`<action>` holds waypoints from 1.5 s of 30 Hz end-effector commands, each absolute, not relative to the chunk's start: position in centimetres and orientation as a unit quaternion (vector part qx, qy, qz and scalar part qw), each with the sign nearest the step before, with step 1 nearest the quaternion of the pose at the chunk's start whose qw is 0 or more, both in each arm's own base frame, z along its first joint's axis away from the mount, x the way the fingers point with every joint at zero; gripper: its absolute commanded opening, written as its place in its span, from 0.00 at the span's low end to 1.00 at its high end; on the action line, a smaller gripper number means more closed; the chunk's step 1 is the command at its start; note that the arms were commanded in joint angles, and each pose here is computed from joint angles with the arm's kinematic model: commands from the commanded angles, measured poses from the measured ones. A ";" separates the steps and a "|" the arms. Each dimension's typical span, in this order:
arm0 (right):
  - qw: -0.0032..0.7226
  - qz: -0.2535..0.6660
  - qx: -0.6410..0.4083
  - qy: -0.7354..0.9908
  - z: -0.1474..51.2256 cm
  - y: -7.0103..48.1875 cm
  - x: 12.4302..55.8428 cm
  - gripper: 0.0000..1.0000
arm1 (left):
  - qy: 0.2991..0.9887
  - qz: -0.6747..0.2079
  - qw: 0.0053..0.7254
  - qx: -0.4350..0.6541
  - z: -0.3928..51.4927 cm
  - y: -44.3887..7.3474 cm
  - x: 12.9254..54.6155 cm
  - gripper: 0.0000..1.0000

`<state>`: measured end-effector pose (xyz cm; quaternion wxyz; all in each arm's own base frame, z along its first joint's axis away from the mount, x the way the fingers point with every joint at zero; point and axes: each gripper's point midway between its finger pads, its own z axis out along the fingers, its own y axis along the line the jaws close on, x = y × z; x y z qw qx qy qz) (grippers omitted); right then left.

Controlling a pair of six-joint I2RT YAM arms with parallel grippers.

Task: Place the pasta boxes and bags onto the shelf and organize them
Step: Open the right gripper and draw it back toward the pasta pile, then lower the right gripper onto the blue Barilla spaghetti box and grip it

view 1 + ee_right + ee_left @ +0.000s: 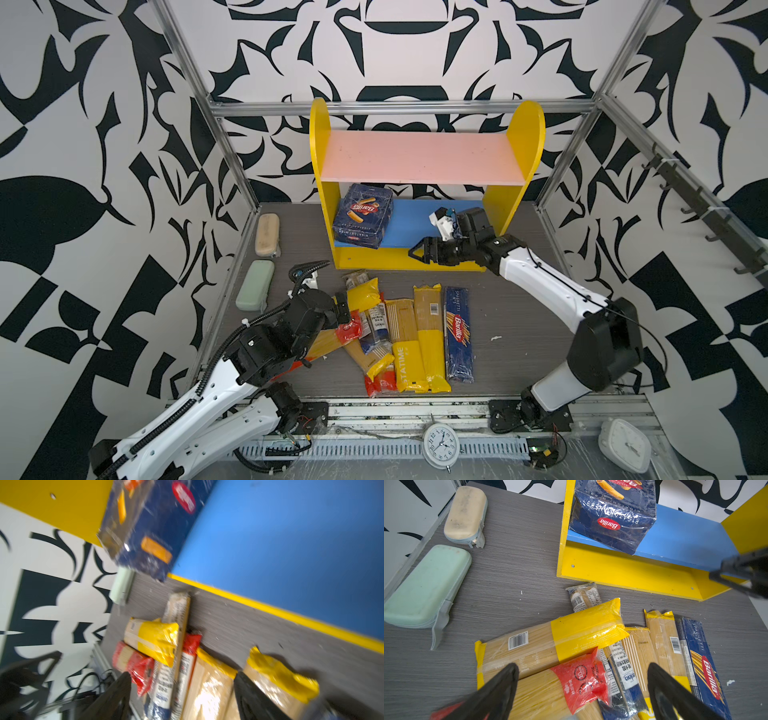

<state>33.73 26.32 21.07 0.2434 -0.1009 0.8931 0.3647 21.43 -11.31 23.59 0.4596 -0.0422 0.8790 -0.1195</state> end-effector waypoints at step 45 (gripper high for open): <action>0.131 0.079 -0.026 0.988 4.2 15.5 15.3 0.84 | 0.893 -0.125 0.430 -0.049 18.6 -13.4 22.5 0.99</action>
